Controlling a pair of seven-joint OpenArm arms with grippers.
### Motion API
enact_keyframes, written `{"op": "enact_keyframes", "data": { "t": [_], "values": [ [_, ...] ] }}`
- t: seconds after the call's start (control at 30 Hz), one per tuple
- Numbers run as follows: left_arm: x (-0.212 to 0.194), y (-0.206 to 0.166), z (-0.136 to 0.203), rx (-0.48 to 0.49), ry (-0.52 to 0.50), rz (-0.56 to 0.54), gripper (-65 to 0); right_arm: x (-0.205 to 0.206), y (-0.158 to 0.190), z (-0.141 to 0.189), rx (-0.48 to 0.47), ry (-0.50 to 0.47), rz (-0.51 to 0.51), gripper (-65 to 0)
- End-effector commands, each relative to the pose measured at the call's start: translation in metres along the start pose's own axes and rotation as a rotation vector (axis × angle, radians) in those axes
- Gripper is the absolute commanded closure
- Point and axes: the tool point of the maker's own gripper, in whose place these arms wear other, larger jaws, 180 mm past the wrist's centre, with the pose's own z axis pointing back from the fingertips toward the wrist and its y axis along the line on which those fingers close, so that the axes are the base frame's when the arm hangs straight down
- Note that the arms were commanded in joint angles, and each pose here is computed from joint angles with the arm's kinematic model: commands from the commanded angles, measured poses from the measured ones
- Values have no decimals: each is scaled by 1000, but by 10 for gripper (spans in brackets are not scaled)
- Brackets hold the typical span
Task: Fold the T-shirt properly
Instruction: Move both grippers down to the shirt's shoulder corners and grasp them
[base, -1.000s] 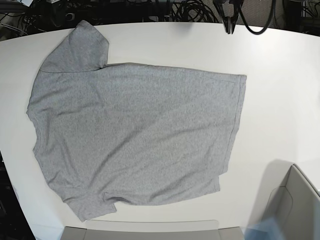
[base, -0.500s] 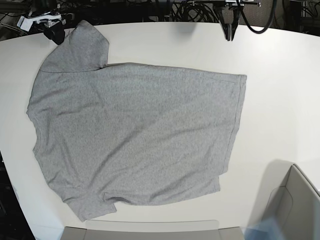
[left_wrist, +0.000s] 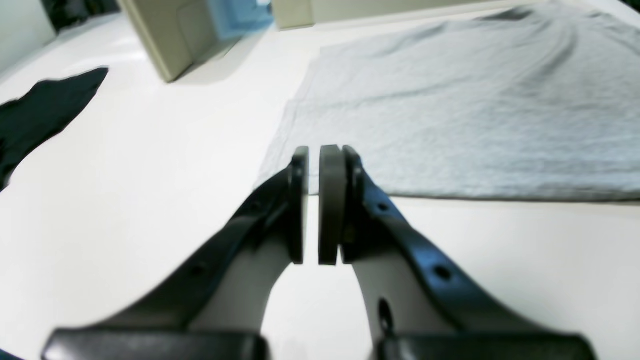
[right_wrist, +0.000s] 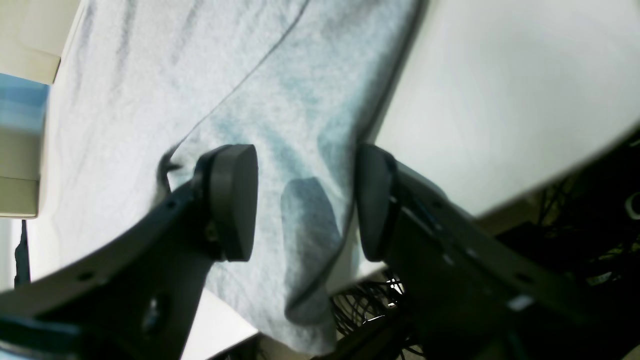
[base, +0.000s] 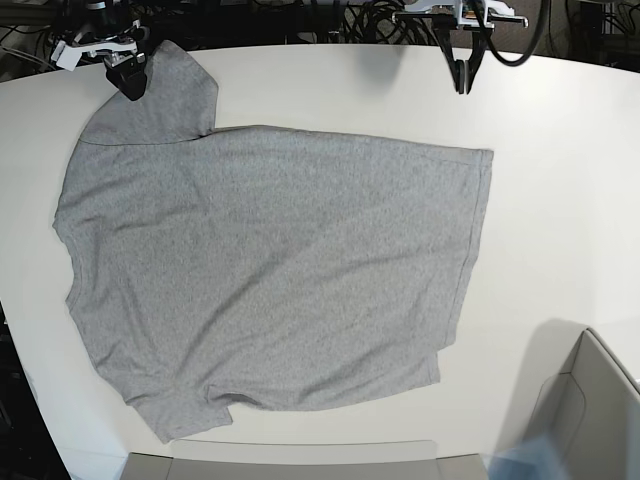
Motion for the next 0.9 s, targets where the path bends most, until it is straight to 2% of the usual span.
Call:
{"op": "enact_keyframes", "data": {
  "t": [0.0,0.13,0.27,0.33,0.4,0.47,0.6,0.77,0.87],
  "values": [
    [11,2,-3,4,-42,-3,-58,-10,-9,4,-34,56,12,-311],
    [16,1,-16,10,-5,13,-60,-17,-5,4,-24,74,8,-311],
    [26,-3,-44,17,49,65,-104,-27,0,1,-8,98,2,-311],
    [32,-2,-58,23,81,144,-129,-34,3,2,-4,114,-1,-311],
    [38,-4,-71,-17,120,263,-147,-34,3,2,-2,118,2,-311],
    [33,-11,-83,-73,208,436,-155,-33,2,2,-2,118,5,-311],
    [14,18,-111,-69,368,648,-156,-33,1,4,-3,121,8,-311],
    [-1,65,-130,6,473,734,-157,-34,0,4,-6,122,9,-311],
    [-22,71,-138,-17,596,804,-158,-34,0,4,-6,122,9,-311]
  ]
}}
